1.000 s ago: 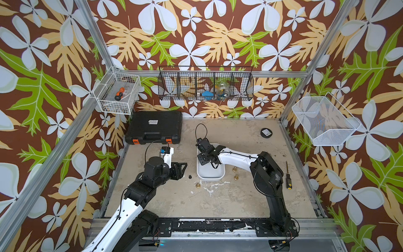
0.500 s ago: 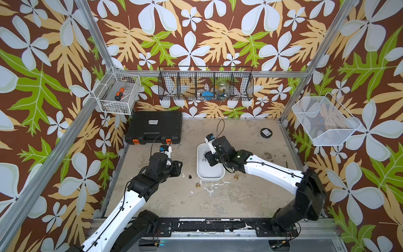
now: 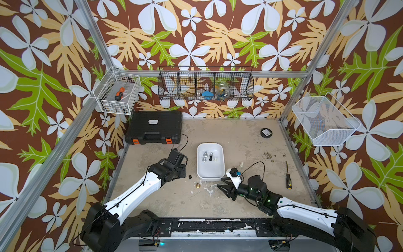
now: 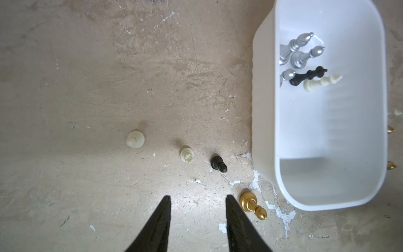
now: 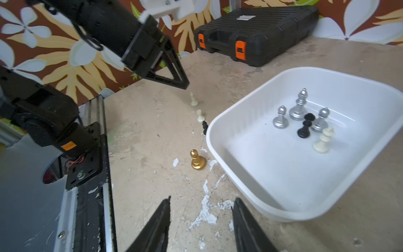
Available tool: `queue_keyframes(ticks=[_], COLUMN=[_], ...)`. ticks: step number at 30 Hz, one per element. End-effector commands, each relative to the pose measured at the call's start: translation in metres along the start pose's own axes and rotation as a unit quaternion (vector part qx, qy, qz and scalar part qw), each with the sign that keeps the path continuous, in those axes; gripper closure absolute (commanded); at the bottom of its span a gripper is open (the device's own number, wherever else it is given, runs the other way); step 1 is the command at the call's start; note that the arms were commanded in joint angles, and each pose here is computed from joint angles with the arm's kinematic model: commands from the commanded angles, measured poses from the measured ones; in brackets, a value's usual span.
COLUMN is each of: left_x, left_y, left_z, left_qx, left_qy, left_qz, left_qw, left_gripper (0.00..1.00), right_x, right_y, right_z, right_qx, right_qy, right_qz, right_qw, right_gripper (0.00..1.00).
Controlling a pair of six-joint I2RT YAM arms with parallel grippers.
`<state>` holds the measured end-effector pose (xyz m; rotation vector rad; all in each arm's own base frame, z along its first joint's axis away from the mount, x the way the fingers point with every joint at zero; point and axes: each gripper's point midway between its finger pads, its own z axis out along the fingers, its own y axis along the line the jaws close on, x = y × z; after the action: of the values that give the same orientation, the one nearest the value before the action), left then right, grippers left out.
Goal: Put the chess pieces into the storage box
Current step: Pick up the chess piece at the center of the board.
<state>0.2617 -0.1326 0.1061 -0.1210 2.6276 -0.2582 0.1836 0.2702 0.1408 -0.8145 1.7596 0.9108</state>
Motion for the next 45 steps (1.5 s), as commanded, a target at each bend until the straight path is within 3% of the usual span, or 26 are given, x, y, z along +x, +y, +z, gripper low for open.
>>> queue_keyframes(ticks=[1,19,29,45], left_x=[-0.002,0.005,0.009,0.007], left_y=[-0.001,0.007,0.013,0.016], left_z=[0.012,0.065,0.075,0.078], left_qx=[-0.009,-0.062,-0.078,-0.087], left_qy=[0.003,0.037,0.039,0.035], left_qz=[0.002,0.022,0.029,0.033], left_qw=[1.0,0.997,0.996,0.995], left_gripper=[0.57,0.62,0.67,0.85], right_x=[-0.034,-0.032,-0.029,-0.029], right_y=[0.015,0.016,0.015,0.015], right_z=[-0.003,0.0,0.004,0.005], right_qx=[-0.036,-0.033,-0.031,-0.028], right_qy=[-0.081,-0.074,-0.064,-0.063], right_qz=[-0.037,-0.034,-0.032,-0.032], right_qw=[0.995,0.996,0.997,0.997], right_gripper=[0.52,0.52,0.51,0.51])
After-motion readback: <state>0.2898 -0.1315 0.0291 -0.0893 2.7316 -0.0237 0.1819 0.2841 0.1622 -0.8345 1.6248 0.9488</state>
